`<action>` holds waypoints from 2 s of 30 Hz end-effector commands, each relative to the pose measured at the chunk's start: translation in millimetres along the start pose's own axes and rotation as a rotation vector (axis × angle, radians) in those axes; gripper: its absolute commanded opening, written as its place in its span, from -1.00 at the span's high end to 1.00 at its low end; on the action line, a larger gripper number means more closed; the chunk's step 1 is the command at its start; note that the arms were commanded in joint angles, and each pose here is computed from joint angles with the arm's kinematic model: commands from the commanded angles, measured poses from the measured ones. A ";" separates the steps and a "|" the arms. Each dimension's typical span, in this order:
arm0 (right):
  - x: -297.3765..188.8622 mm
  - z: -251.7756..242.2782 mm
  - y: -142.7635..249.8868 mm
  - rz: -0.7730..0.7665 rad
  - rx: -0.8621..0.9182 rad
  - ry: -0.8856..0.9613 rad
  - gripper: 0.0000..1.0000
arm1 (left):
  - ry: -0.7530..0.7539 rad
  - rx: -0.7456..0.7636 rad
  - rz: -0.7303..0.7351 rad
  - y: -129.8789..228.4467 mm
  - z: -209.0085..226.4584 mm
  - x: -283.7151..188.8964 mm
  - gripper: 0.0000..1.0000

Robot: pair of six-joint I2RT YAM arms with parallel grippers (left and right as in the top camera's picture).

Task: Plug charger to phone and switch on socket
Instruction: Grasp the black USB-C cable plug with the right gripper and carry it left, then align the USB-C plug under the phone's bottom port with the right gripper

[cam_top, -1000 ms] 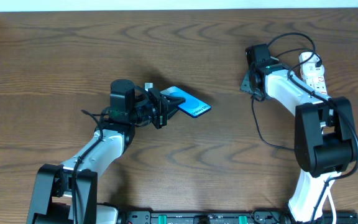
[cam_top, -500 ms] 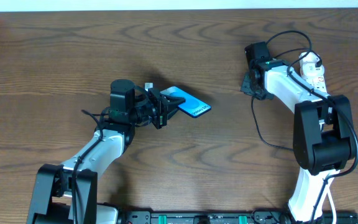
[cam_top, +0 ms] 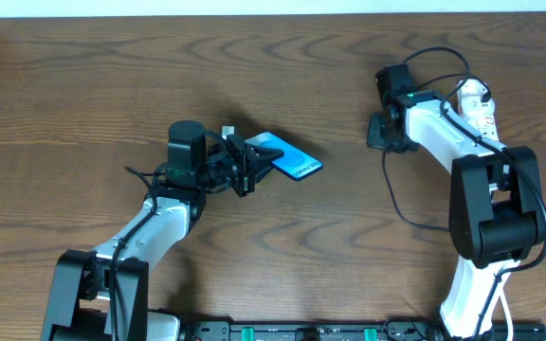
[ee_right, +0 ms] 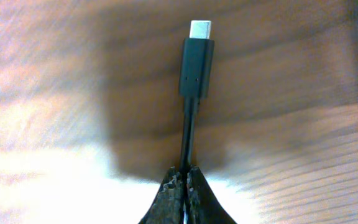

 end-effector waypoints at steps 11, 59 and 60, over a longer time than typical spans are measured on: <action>-137.4 11.7 38.3 -0.023 -0.343 -0.501 0.98 | 0.141 0.211 0.116 -15.5 -55.3 -0.8 0.85; -204.7 40.6 140.8 -0.079 -0.540 -0.735 0.98 | 0.218 0.501 0.291 -22.3 -77.5 10.2 0.85; -205.0 42.0 141.8 -0.079 -0.546 -0.737 0.98 | 0.218 0.501 0.291 -22.3 -77.5 10.2 0.85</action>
Point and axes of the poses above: each gripper's point midway between its finger pads, its own x axis out along the fingers, its own z axis along the line the jaws close on, y = z × x, the point moved 10 cm from there along -x, back along the fingers, and after that the axes turned 1 degree about x, right-handed, at the moved point
